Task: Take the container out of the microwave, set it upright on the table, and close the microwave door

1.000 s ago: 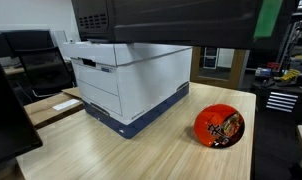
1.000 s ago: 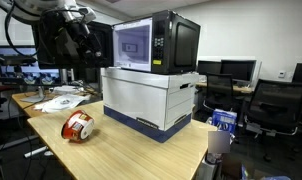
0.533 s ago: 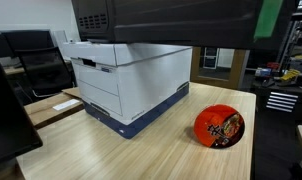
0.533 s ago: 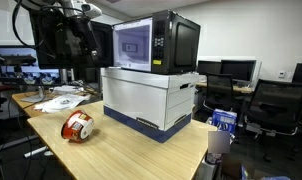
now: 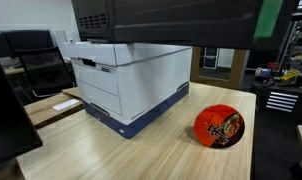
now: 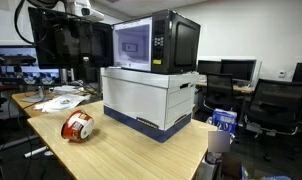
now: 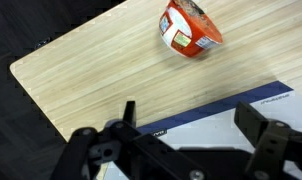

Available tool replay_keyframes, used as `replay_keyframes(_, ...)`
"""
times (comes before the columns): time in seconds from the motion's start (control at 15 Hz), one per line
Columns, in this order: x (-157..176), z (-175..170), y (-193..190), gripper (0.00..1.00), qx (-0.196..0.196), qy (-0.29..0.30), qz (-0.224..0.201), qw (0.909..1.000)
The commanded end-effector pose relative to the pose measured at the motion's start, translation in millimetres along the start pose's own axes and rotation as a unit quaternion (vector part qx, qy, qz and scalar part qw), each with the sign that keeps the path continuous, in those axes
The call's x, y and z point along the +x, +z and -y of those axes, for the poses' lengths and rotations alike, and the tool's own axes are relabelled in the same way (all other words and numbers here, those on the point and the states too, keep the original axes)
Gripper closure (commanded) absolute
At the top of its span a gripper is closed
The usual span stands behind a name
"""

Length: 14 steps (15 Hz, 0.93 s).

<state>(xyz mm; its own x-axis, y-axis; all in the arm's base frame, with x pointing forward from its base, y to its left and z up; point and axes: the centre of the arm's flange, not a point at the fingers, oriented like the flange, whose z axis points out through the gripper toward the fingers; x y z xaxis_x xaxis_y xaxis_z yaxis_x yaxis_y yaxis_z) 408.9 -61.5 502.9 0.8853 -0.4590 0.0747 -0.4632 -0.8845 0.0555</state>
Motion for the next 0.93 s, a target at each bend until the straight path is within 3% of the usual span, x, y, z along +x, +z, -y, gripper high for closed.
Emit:
replay_keyframes(0.0, 0, 0, -12, 0.0, 0.01, 0.006, 0.014, 0.9998)
replay_keyframes(0.27, -2, 2, -58, 0.0, 0.023, 0.003, -0.049, 0.9985)
replay_keyframes(0.53, -15, 11, -113, 0.0, 0.043, -0.014, -0.12, 0.9918)
replay_keyframes(0.87, -33, 22, -152, 0.0, 0.058, -0.03, -0.174, 0.9827)
